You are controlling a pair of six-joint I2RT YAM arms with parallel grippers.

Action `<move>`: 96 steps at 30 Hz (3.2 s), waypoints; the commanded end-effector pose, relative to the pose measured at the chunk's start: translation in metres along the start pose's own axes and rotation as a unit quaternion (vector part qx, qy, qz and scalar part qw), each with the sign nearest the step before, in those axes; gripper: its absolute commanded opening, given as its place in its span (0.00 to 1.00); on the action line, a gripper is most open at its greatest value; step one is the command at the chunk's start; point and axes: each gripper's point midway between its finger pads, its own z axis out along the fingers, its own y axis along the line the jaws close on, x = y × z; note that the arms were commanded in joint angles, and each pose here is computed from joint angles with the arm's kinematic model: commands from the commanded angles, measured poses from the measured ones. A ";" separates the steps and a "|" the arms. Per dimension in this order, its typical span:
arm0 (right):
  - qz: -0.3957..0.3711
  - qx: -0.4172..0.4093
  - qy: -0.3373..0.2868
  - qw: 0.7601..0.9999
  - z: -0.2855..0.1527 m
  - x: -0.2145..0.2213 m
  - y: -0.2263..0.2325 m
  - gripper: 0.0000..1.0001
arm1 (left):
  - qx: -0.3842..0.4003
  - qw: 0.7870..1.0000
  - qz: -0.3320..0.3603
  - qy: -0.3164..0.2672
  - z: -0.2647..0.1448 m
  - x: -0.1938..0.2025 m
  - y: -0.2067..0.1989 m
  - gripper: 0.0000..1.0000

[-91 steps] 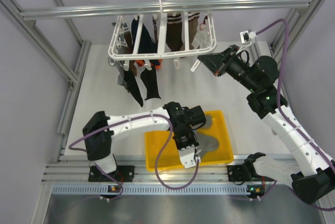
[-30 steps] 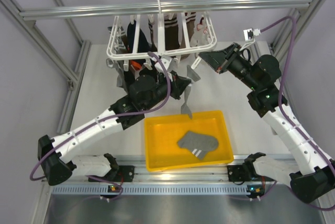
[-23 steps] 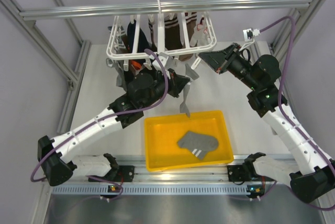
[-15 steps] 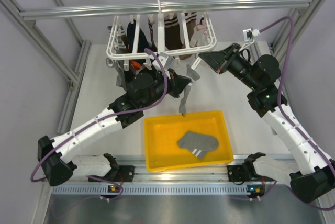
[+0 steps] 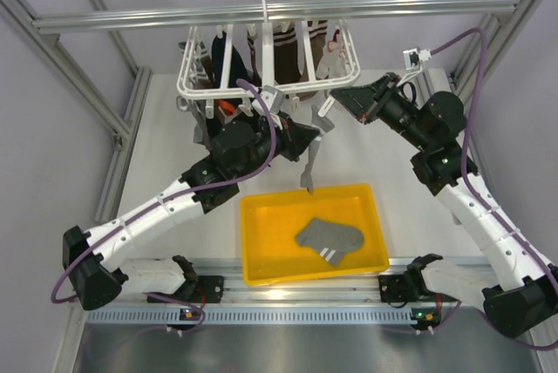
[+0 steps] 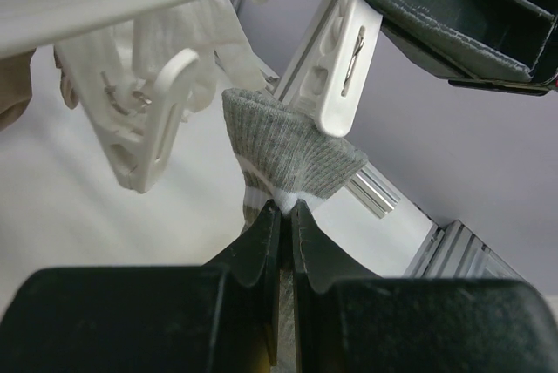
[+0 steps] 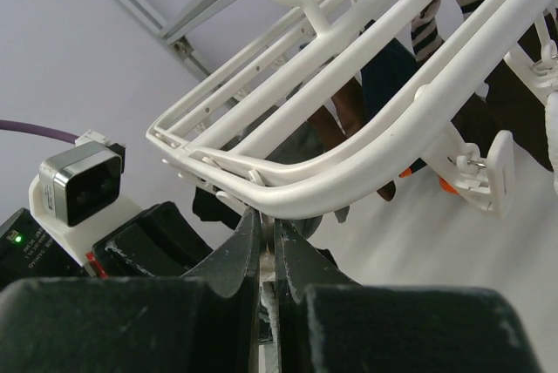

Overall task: Clip the socks to the hanger
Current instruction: Clamp the sock onto the hanger, then adjust the sock in the bin.

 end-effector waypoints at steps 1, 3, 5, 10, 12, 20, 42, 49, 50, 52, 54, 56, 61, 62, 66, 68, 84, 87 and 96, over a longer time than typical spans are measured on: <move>-0.011 -0.001 -0.006 1.000 0.000 -0.002 -0.005 0.00 | 0.034 0.997 -0.002 -0.073 -0.005 -0.051 -0.021 0.00; -0.012 0.001 -0.006 1.000 0.000 -0.002 -0.006 0.00 | 0.035 0.996 -0.003 -0.079 -0.004 -0.055 -0.022 0.00; -0.014 0.001 -0.005 1.000 0.000 -0.001 -0.006 0.00 | 0.055 0.996 -0.002 -0.077 -0.005 -0.055 -0.029 0.00; -0.014 0.000 -0.002 1.000 0.001 0.000 -0.007 0.00 | 0.065 0.994 0.005 -0.085 -0.003 -0.061 -0.034 0.00; -0.012 -0.003 -0.002 1.000 0.001 0.000 -0.005 0.00 | 0.066 0.994 0.005 -0.087 -0.002 -0.063 -0.035 0.00; -0.005 -0.011 -0.003 1.000 0.000 -0.002 0.000 0.00 | 0.052 0.995 0.020 -0.088 0.007 -0.062 -0.029 0.00; -0.014 0.016 -0.007 1.000 0.000 -0.007 -0.007 0.43 | 0.074 0.994 0.029 -0.079 0.002 -0.053 -0.034 0.33; -0.025 0.034 -0.013 0.999 -0.002 -0.010 -0.013 0.42 | 0.043 0.997 0.044 -0.054 -0.025 -0.032 -0.015 0.68; -0.025 0.036 -0.014 0.999 -0.003 -0.010 -0.013 0.42 | 0.037 0.997 0.050 -0.044 -0.028 -0.022 -0.009 0.70; -0.031 0.039 -0.016 0.999 -0.006 -0.012 -0.013 0.43 | 0.038 0.996 0.073 -0.038 -0.042 -0.018 -0.008 0.70; -0.036 0.039 -0.017 0.998 -0.009 -0.013 -0.011 0.45 | 0.044 0.994 0.098 -0.020 -0.054 -0.005 -0.004 0.71; -0.041 0.039 -0.015 0.998 -0.013 -0.012 -0.009 0.48 | 0.066 0.987 0.142 0.025 -0.062 0.025 0.000 0.70; -0.055 0.064 -0.016 0.996 -0.031 -0.010 -0.015 0.61 | 0.202 0.936 0.247 0.148 -0.095 0.104 -0.010 0.76; -0.055 0.070 -0.014 0.996 -0.038 -0.008 -0.015 0.63 | 0.237 0.919 0.245 0.200 -0.106 0.132 -0.010 0.76; -0.075 0.094 0.005 0.993 -0.058 0.003 -0.022 0.71 | 0.239 0.897 0.261 0.264 -0.105 0.172 0.004 0.72; -0.084 0.108 0.024 0.990 -0.070 0.012 -0.027 0.72 | 0.242 0.889 0.265 0.283 -0.102 0.187 0.006 0.68; -0.109 0.158 0.068 0.979 -0.115 0.041 -0.048 0.71 | 0.236 0.844 0.315 0.365 -0.058 0.267 -0.019 0.66; -0.095 0.175 0.059 0.978 -0.118 0.039 -0.054 0.70 | 0.246 0.832 0.358 0.346 -0.045 0.276 -0.031 0.65; -0.040 0.224 0.020 0.973 -0.122 0.012 -0.074 0.67 | 0.269 0.801 0.376 0.381 -0.006 0.314 -0.055 0.64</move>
